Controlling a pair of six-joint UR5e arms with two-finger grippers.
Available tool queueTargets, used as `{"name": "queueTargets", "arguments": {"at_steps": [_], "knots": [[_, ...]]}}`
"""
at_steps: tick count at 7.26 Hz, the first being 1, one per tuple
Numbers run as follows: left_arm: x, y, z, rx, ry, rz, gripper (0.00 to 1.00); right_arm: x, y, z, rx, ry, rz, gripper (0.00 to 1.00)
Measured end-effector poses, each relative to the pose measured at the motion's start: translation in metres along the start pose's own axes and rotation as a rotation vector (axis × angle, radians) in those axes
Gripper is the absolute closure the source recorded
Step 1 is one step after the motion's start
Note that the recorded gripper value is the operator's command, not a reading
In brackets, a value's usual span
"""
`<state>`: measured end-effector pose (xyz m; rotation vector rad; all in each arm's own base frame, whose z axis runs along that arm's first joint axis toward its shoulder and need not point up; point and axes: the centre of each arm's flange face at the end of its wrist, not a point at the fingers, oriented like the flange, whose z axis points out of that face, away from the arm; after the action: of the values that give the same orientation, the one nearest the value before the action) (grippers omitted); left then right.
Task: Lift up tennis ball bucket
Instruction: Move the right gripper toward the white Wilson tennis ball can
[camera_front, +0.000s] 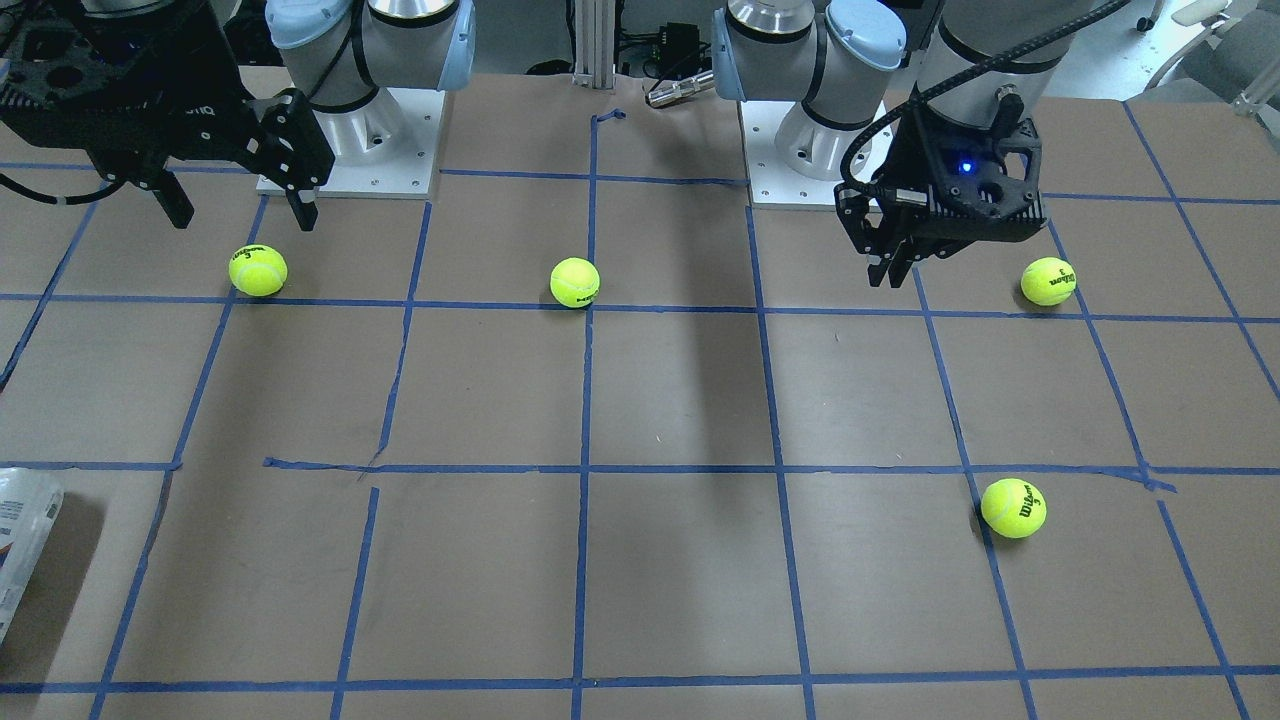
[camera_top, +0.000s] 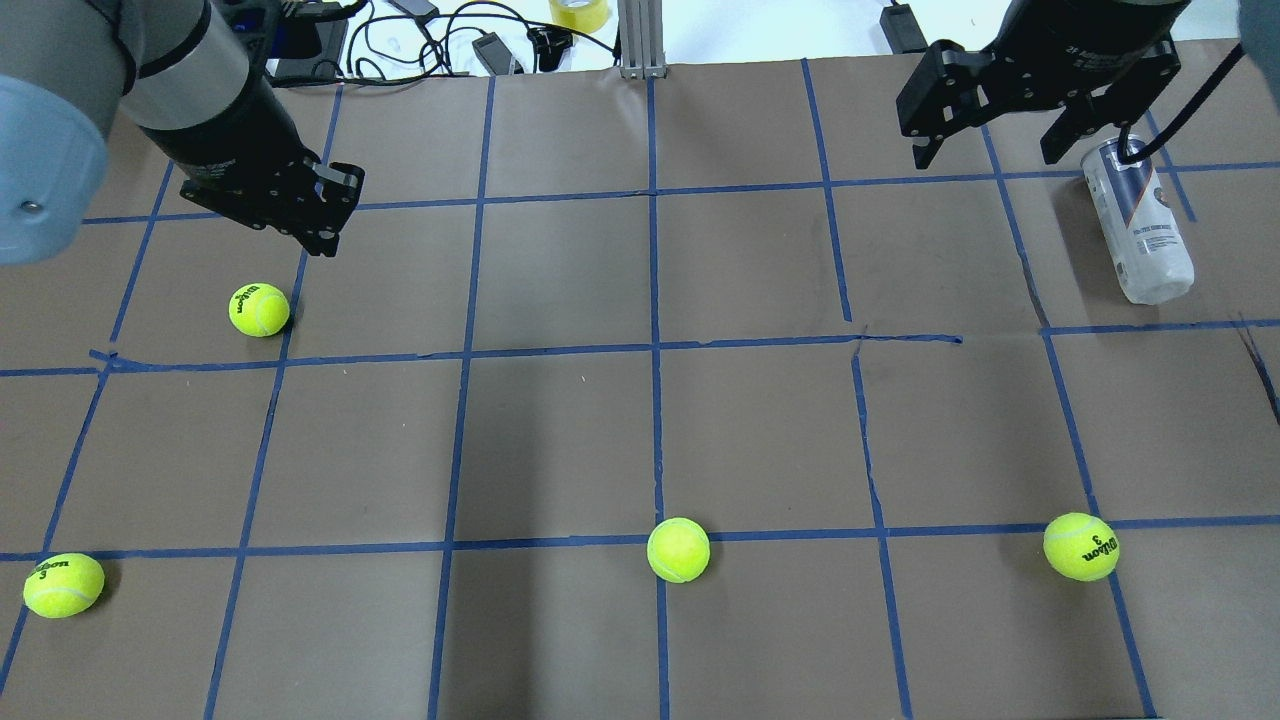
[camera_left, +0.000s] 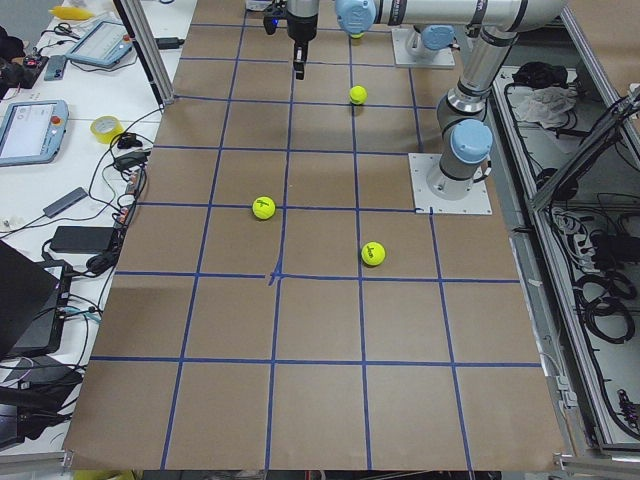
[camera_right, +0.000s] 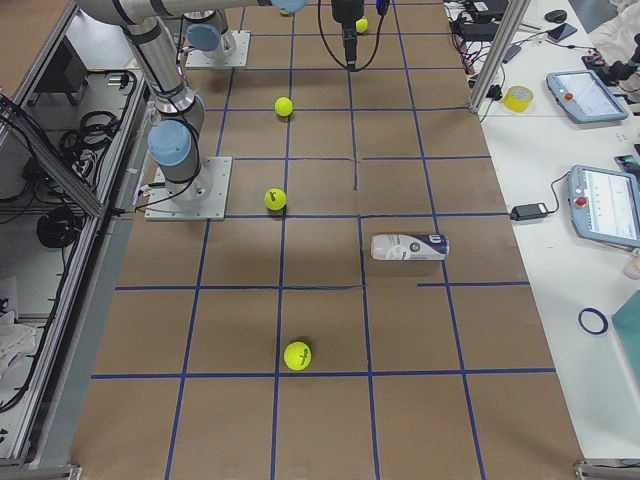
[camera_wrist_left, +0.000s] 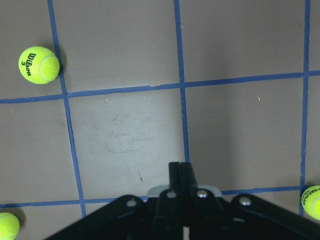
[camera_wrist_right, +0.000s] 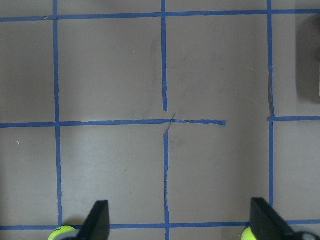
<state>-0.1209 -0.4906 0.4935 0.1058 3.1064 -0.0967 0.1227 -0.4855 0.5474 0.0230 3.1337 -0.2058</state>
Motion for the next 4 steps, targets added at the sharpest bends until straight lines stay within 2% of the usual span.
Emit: {"name": "queueTargets", "arguments": {"at_steps": [4], "knots": [[-0.0003,0.0,-0.0006,0.001,0.004,-0.002,0.0,0.006,-0.008,0.0061,-0.005,0.014,0.035,0.0]]}}
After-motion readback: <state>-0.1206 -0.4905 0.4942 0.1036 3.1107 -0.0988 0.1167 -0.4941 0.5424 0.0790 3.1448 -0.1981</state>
